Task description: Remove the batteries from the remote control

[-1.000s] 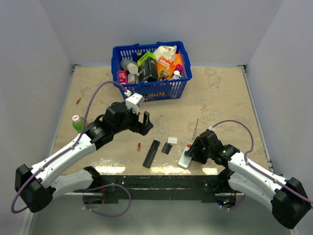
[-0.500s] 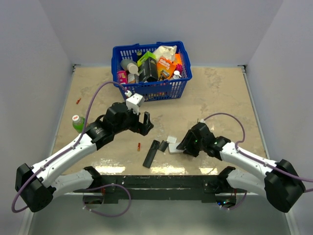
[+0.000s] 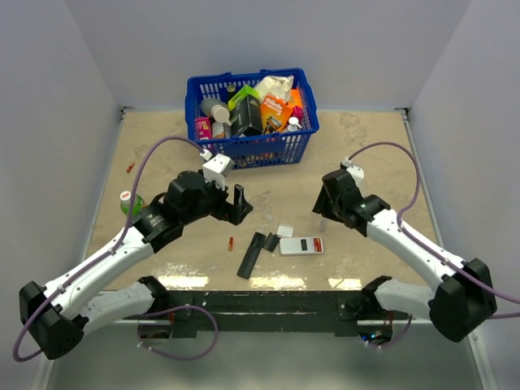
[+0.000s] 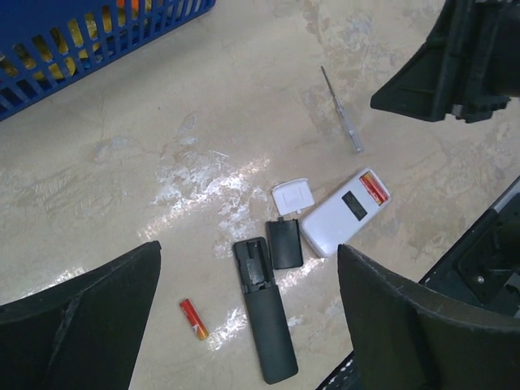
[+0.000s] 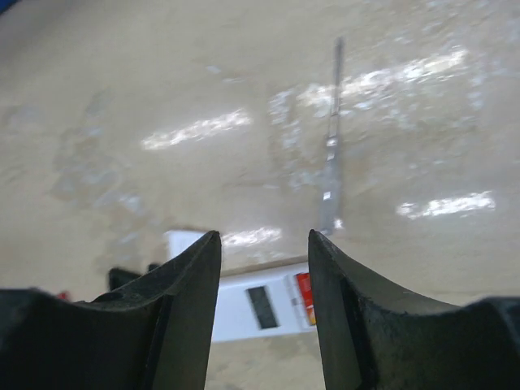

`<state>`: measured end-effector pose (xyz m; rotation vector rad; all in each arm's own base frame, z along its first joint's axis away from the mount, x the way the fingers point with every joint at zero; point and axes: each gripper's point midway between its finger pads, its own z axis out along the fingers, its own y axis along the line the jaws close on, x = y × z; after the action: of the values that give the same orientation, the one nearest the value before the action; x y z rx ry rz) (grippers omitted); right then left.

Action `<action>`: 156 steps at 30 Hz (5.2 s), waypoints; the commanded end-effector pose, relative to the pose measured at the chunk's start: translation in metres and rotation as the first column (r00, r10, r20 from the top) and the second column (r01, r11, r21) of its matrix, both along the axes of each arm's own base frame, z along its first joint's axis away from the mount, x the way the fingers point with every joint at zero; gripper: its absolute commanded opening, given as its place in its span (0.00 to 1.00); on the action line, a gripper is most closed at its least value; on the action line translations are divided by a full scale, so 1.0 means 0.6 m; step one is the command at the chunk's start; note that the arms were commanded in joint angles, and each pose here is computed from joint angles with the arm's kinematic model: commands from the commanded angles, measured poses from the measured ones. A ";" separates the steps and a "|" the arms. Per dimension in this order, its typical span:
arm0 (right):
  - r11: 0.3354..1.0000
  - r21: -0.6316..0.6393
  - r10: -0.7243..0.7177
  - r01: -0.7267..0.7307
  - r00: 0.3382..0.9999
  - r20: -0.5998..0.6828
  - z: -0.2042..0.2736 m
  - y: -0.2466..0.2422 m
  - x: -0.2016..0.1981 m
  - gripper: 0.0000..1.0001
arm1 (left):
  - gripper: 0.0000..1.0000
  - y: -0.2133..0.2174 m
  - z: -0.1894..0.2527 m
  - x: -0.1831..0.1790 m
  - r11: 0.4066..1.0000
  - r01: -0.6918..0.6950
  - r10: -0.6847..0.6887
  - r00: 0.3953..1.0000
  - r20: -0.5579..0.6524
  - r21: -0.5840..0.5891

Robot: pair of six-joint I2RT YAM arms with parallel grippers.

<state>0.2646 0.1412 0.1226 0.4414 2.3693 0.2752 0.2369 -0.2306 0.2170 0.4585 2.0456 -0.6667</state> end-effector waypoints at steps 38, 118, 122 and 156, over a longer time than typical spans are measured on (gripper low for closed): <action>0.755 0.205 0.579 -0.623 0.780 0.238 0.062 0.125 -0.051 0.00 | 0.70 -0.076 0.090 -0.001 0.975 0.059 -0.084 0.990 -0.112 -0.214; 0.755 -0.231 0.300 -0.614 0.011 0.954 0.447 0.138 -0.099 0.52 | 0.00 -0.167 0.240 0.037 0.355 -0.508 -0.158 0.794 -0.586 -0.785; 0.757 -0.230 0.313 -0.611 0.032 0.949 0.441 0.143 -0.091 0.50 | 0.00 -0.171 0.238 0.038 0.356 -0.507 -0.165 0.793 -0.587 -0.785; 0.906 -0.084 0.304 -0.415 0.499 0.812 0.394 0.087 -0.031 0.00 | 0.78 -0.121 0.183 0.010 0.514 -0.503 0.032 0.821 -0.570 -0.695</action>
<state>0.2356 0.2247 0.3566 -0.3095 1.3208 0.7889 0.2499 -0.3270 0.3236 -0.7690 1.8922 -1.7052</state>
